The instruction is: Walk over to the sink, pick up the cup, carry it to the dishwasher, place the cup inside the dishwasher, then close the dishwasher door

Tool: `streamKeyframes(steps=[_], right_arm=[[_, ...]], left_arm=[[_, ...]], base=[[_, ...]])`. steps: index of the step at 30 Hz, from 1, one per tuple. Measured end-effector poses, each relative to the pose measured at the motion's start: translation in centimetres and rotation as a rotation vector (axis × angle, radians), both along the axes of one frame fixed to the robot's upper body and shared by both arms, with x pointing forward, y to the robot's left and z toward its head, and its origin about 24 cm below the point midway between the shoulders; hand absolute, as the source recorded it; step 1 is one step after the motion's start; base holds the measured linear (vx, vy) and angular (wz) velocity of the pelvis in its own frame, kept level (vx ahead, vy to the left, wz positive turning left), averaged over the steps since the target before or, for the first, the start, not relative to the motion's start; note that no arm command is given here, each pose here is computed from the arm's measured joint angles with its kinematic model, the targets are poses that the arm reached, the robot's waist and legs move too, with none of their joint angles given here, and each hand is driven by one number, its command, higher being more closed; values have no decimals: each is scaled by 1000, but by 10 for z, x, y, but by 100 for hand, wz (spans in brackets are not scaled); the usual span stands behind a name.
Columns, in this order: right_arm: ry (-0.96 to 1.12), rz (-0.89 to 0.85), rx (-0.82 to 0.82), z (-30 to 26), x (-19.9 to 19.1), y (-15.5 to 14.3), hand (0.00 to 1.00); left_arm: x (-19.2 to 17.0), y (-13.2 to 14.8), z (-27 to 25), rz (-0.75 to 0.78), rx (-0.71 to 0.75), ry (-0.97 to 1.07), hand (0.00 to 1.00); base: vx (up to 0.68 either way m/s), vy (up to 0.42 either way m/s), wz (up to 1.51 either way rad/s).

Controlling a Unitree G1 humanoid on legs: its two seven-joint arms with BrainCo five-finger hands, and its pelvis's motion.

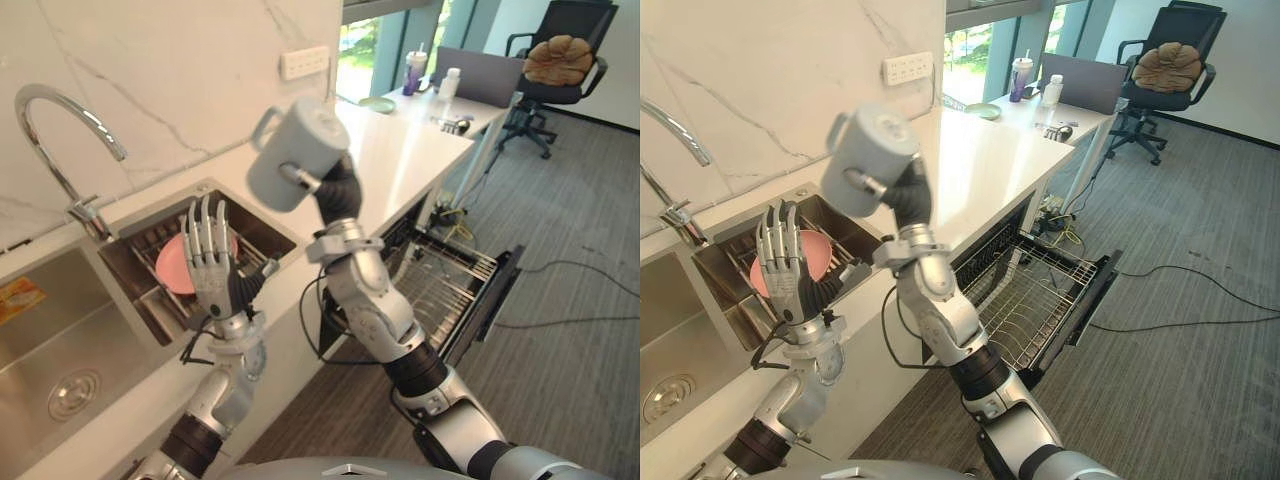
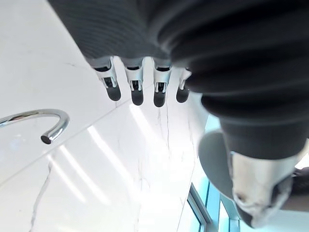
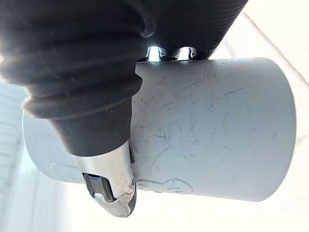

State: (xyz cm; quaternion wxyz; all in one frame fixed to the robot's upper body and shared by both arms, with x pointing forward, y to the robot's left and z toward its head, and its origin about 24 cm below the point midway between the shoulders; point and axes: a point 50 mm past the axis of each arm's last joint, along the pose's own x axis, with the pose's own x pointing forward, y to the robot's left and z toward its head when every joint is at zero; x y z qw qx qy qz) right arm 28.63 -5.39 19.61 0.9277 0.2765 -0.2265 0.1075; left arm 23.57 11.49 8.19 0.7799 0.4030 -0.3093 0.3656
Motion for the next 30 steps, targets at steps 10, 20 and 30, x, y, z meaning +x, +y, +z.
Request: streamKeyframes(steps=[10,20,30], right_arm=[[89,-425,180,-17,0,-72,100],[3,-768,61,-22,-29,-174,100],[124,-809,-166,-58,-38,-216,100]], left_arm=[[-8,-8,48,-236,-350,-234,0],[-16,-49,30,-1456,-1224,231,0],[-54,-127,-40,-1803,-1220,944,0]], base=[[16,24,-4],[27,41,-22],[80,12,-22]])
